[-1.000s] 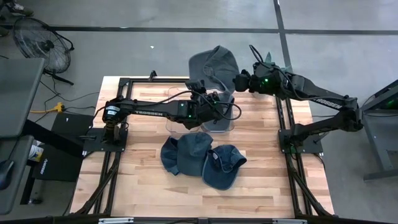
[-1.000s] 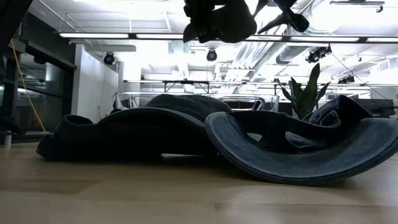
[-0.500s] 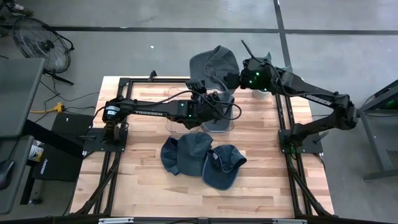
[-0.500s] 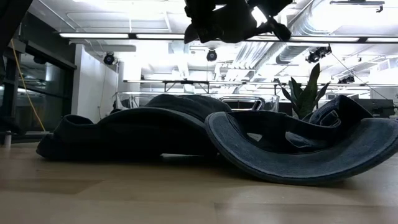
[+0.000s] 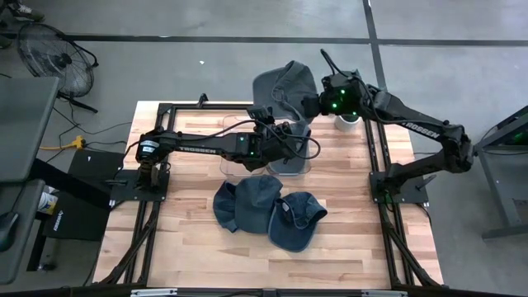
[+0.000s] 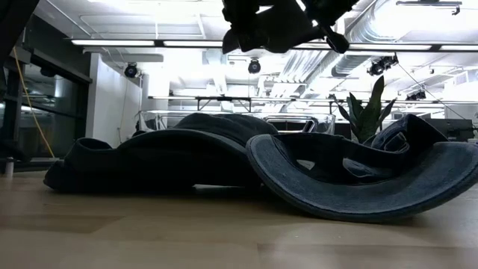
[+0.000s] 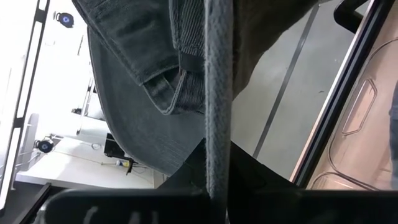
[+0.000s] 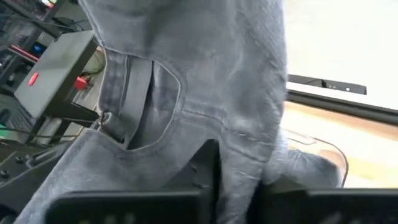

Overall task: Pick & Place hat
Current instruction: Put the gray cap into the right transparent bin

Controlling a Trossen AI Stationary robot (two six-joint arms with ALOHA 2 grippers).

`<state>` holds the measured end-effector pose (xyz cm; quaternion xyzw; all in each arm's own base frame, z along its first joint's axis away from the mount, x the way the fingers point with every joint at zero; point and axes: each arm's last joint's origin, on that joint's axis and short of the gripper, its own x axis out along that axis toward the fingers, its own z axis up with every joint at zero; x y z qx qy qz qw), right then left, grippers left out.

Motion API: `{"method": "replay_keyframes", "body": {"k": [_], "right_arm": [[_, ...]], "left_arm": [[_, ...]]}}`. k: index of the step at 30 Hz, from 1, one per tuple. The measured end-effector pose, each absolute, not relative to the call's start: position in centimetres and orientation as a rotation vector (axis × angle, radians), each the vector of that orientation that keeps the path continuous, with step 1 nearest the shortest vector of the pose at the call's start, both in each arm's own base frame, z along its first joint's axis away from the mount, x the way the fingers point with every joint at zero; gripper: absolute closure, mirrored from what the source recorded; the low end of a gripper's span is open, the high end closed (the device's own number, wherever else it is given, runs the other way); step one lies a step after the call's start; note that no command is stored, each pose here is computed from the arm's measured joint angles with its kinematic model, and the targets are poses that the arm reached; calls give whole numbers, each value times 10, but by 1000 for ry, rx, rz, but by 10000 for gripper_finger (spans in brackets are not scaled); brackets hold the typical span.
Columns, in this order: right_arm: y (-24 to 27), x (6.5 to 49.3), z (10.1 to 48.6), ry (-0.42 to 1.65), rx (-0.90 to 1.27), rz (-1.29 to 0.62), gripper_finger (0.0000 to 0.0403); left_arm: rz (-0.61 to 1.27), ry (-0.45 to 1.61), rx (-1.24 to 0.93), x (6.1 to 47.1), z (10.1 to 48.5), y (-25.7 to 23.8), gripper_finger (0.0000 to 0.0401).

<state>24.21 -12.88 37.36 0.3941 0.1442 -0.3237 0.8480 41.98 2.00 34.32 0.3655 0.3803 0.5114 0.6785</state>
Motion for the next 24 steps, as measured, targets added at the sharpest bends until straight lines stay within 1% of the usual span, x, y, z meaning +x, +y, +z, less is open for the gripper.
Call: {"method": "replay_keyframes", "body": {"k": [1, 3, 6, 11, 16, 19, 24], "right_arm": [[-129, 242, 374, 306, 823, -679, 394], [-131, 241, 374, 307, 829, -672, 389], [-132, 241, 374, 312, 816, -662, 398], [-132, 241, 374, 318, 796, -658, 400], [-132, 241, 374, 321, 787, -658, 401], [-132, 241, 374, 323, 775, -661, 402], [-135, 239, 374, 321, 766, -675, 402]], "left_arm": [[1148, 854, 821, 420, 343, 20, 385], [1144, 854, 820, 420, 343, 20, 380], [1143, 854, 820, 420, 343, 20, 376], [1135, 859, 825, 420, 343, 20, 374], [1035, 877, 834, 422, 341, 19, 364], [1018, 872, 826, 422, 341, 19, 336], [1050, 864, 818, 422, 342, 19, 254]]}}
